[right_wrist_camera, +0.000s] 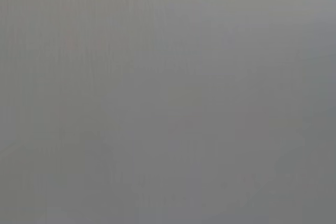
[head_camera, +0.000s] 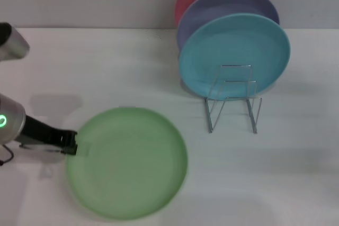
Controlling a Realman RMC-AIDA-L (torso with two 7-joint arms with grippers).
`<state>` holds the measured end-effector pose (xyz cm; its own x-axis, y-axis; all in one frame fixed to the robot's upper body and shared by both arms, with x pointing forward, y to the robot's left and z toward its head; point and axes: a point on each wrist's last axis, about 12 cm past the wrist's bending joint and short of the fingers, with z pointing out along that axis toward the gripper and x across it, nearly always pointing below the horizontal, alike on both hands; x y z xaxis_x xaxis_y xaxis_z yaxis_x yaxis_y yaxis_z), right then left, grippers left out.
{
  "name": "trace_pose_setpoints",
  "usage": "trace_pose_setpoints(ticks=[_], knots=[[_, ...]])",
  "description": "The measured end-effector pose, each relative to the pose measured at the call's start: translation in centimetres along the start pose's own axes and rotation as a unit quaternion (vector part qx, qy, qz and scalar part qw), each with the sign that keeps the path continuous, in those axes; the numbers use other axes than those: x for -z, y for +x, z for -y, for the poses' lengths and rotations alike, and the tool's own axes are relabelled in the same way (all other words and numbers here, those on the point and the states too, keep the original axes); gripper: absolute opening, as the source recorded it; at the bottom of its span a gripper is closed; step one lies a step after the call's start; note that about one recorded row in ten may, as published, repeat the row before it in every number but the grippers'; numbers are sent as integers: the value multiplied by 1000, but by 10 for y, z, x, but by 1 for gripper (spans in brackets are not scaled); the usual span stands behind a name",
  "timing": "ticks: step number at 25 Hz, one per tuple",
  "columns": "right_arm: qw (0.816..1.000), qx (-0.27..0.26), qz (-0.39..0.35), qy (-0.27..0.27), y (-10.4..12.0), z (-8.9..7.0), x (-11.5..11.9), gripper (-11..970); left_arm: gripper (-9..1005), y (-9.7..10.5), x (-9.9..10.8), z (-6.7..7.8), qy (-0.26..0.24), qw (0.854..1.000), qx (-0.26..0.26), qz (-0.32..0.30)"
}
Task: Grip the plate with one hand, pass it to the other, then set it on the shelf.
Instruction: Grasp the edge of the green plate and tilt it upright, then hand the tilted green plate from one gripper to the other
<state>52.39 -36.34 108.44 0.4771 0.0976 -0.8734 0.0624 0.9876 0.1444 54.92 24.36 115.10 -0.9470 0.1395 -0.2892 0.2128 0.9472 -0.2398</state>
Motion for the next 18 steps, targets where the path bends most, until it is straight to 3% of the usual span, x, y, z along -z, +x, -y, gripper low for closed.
trace_pose_setpoints(ticks=[11, 17, 18], knots=[[1000, -2, -3, 1, 1, -2, 2, 758, 31, -11, 10, 1, 0, 997, -11, 80], [1000, -2, -5, 2, 2, -1, 2, 758, 32, -17, 18, -1, -4, 986, -18, 165], [1000, -1, -6, 3, 2, -1, 3, 758, 32, -18, 16, -2, -7, 977, -23, 212]])
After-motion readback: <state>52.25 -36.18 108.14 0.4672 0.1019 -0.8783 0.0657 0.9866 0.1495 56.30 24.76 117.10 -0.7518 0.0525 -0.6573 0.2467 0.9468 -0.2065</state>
